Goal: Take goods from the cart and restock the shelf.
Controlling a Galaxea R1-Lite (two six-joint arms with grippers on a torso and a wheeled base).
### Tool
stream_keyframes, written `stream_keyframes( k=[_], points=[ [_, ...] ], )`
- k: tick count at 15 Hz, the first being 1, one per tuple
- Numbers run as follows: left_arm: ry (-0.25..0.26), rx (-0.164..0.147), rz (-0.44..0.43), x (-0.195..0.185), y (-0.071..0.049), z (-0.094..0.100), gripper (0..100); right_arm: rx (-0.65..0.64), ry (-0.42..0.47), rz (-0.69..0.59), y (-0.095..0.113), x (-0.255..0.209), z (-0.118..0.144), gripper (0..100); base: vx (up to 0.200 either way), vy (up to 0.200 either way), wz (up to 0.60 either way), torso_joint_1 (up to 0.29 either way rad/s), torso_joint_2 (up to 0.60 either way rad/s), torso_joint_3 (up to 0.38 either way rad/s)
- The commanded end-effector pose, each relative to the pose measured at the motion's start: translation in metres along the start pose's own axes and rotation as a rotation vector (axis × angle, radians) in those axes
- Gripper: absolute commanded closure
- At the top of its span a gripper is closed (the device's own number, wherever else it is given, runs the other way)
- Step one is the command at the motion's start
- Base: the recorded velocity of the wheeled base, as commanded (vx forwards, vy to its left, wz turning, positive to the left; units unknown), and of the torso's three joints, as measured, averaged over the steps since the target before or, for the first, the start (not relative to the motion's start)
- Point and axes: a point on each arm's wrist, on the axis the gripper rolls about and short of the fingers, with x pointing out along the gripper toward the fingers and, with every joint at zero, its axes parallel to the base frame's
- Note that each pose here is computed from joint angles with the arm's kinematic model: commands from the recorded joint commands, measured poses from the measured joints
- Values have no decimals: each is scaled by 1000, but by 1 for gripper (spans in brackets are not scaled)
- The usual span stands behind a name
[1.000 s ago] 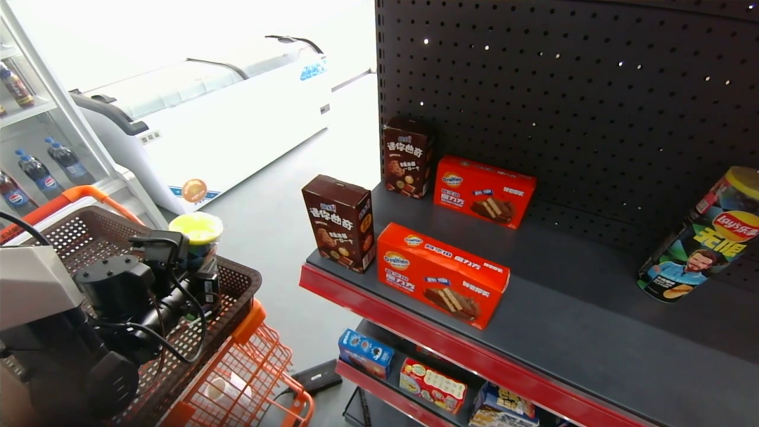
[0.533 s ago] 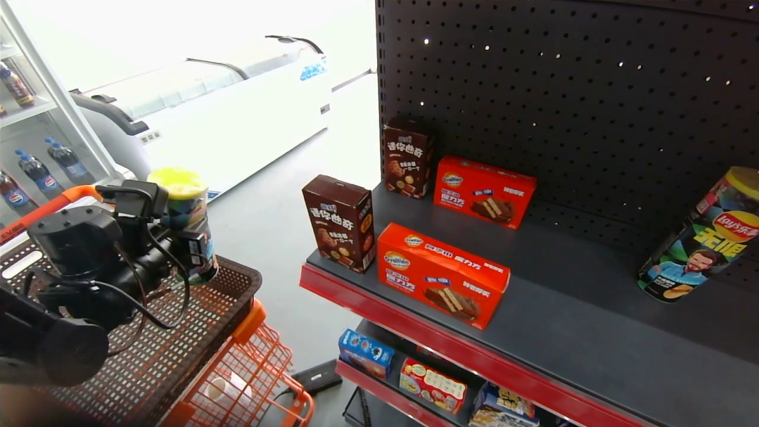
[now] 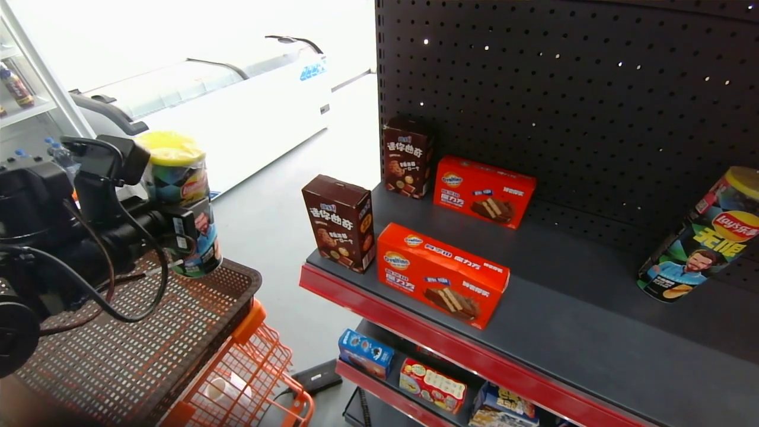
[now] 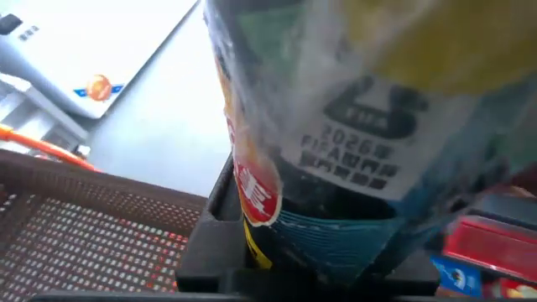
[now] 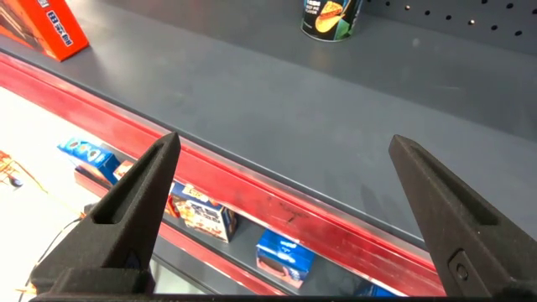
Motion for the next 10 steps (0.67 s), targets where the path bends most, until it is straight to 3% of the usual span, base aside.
stream_keyframes(
  k=[1, 5, 9, 10],
  points=[
    [-96, 3, -74, -38, -17, 36, 100, 0, 1, 0, 0, 0, 0, 0, 0, 0, 0, 0, 0, 0],
    [-109, -29, -289, -53, -33, 33, 100, 1, 1, 0, 0, 0, 0, 0, 0, 0, 0, 0, 0, 0],
    [-142, -24, -387, -64, -42, 40, 100, 0, 1, 0, 0, 0, 0, 0, 0, 0, 0, 0, 0, 0],
    [-128, -25, -417, -70, -47, 40, 100, 1, 1, 0, 0, 0, 0, 0, 0, 0, 0, 0, 0, 0]
  ],
)
